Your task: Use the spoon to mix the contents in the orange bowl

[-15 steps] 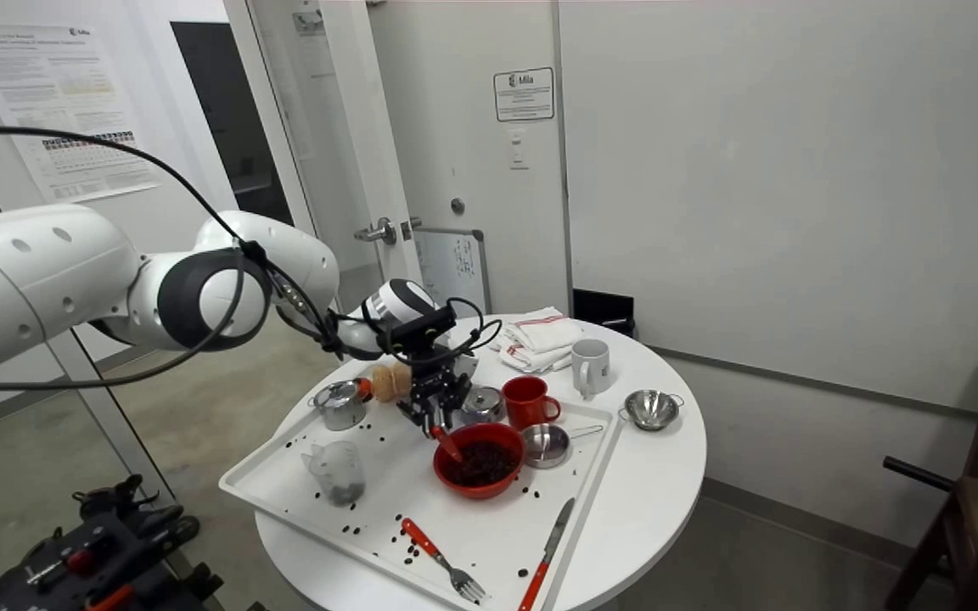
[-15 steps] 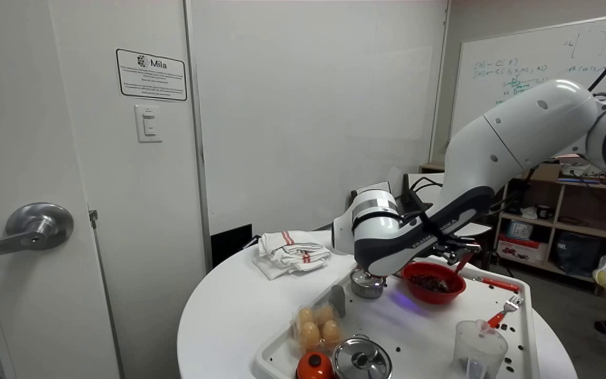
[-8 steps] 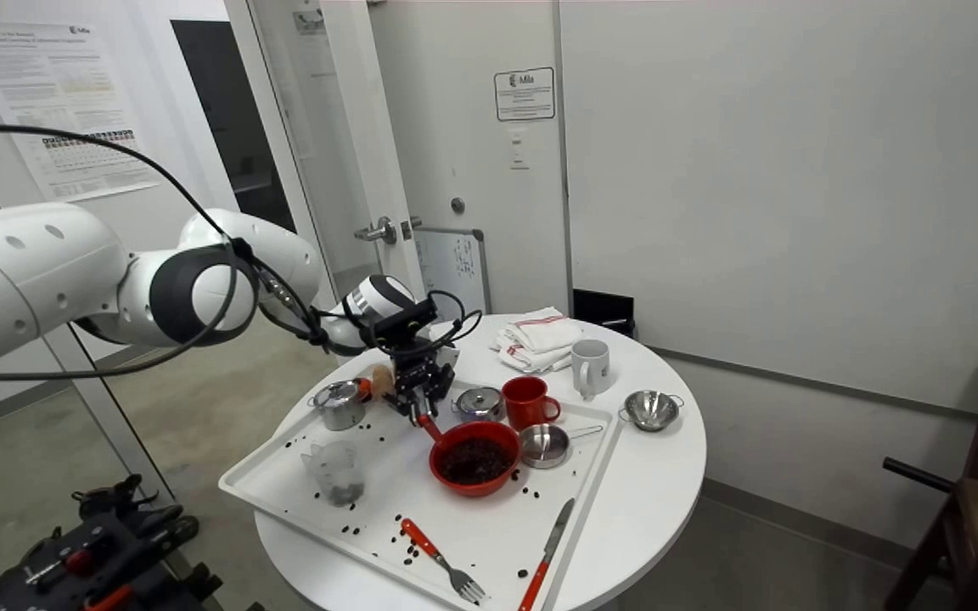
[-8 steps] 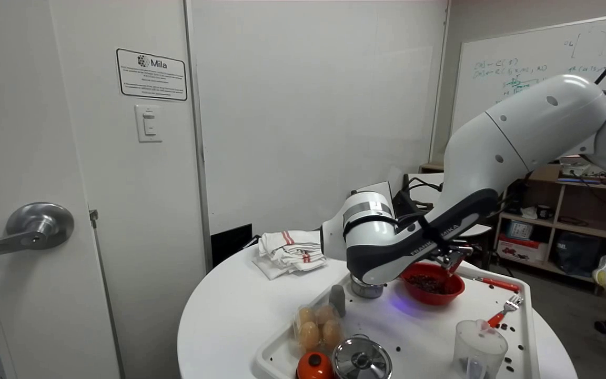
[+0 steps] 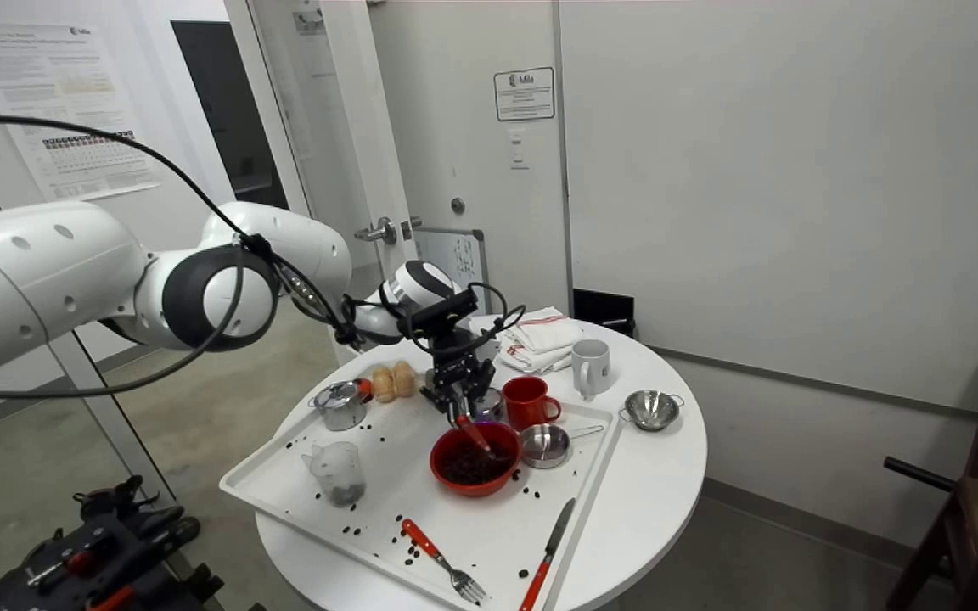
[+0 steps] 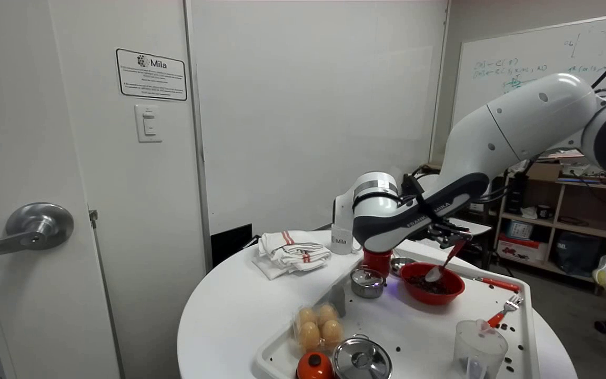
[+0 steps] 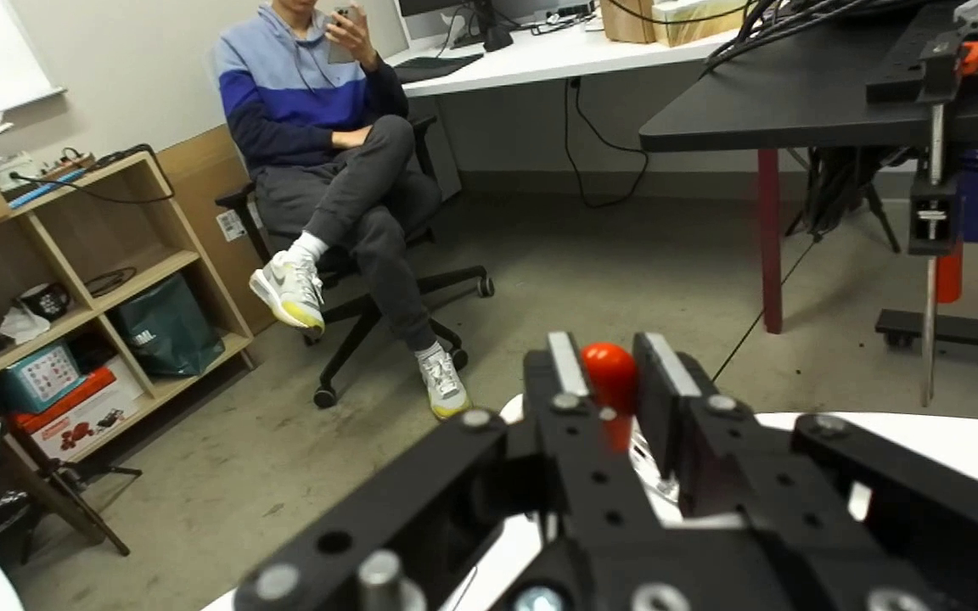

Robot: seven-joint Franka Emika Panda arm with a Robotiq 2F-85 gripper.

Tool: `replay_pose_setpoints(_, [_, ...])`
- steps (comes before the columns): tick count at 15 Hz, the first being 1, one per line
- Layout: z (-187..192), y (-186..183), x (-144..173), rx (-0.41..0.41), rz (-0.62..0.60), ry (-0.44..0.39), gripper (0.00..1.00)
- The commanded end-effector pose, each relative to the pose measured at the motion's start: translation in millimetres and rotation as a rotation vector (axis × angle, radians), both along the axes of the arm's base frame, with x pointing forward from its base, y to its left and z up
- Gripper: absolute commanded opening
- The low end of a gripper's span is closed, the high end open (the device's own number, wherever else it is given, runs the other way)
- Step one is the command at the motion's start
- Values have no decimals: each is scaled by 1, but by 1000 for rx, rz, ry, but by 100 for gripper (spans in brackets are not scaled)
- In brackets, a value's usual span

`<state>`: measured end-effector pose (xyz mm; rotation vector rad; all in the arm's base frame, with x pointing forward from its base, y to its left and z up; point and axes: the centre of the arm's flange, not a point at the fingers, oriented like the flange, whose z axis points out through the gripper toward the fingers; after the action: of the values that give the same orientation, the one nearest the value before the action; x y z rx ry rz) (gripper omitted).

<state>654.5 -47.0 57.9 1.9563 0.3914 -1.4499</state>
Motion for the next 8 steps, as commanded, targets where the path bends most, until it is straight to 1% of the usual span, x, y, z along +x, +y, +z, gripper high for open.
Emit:
replay_pose_setpoints(1, [-14, -31, 65, 35, -73, -23, 8])
replay_pose_setpoints(3, [-13, -45, 59, 40, -100, -33, 9])
replay_pose_setpoints(5, [-13, -52, 53, 53, -112, -38, 9])
replay_pose_setpoints(8, [-12, -43, 49, 69, -98, -50, 9])
